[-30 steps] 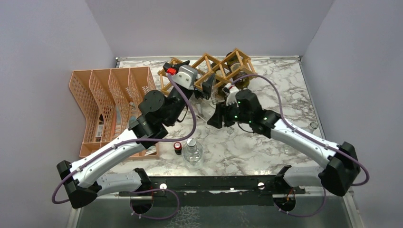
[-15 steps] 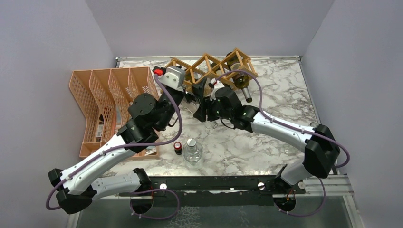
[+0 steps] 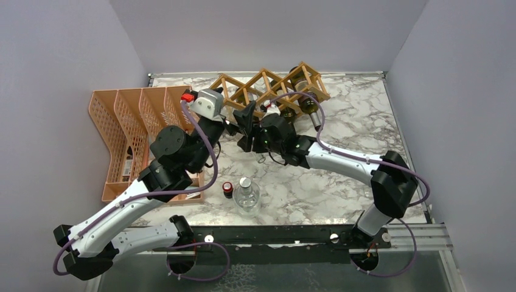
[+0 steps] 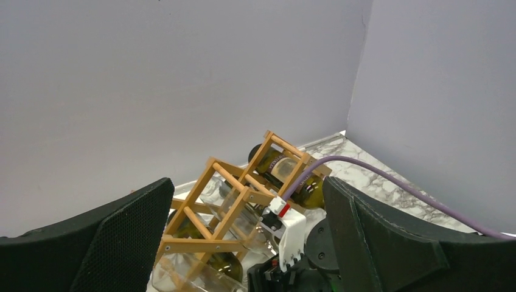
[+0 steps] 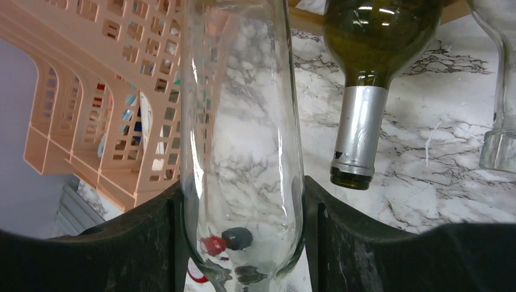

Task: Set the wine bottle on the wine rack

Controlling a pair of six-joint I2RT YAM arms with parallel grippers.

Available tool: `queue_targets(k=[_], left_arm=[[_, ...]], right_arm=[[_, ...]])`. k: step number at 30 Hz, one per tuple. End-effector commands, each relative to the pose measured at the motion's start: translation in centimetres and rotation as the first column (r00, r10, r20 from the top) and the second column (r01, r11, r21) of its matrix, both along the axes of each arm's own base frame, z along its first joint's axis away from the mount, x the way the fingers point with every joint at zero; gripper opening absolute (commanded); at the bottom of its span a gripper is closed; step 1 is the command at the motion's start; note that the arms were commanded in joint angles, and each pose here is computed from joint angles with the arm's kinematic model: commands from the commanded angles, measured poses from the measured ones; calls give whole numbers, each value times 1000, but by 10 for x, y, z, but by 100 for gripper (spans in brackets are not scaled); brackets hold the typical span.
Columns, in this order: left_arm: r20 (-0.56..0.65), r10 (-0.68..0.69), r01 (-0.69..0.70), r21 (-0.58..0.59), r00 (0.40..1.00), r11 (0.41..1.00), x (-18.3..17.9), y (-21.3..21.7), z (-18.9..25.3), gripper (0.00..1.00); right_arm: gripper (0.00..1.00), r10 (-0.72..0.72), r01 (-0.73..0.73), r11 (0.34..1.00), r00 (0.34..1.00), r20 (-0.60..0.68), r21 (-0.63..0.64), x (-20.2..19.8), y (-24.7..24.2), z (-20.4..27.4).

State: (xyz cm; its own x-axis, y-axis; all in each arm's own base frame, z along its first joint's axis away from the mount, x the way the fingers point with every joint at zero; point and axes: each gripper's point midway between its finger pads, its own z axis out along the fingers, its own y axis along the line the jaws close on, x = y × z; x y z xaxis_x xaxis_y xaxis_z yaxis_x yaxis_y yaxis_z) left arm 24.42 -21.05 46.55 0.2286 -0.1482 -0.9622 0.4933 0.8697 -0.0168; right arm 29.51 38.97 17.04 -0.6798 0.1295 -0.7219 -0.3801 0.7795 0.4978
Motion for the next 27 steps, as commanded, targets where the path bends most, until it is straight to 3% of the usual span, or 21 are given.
queue_targets(k=[1,15,25,27], left_arm=[[-15,25,-26,-10,1000,1000,-1,9,-5,99],[-6,35,-35,-12,999,999,-6,19,2,99],[-17,50,-50,-9,999,999,-6,22,0,99],[-22,54,-54,-6,998,999,-5,22,-1,99]], right_arm=[[1,-121,105,977,990,73,183,24,23,47],[1,-282,255,911,959,38,323,65,50,44],[1,-350,320,888,936,35,331,90,64,42],[5,-369,340,883,929,31,325,94,64,41]])
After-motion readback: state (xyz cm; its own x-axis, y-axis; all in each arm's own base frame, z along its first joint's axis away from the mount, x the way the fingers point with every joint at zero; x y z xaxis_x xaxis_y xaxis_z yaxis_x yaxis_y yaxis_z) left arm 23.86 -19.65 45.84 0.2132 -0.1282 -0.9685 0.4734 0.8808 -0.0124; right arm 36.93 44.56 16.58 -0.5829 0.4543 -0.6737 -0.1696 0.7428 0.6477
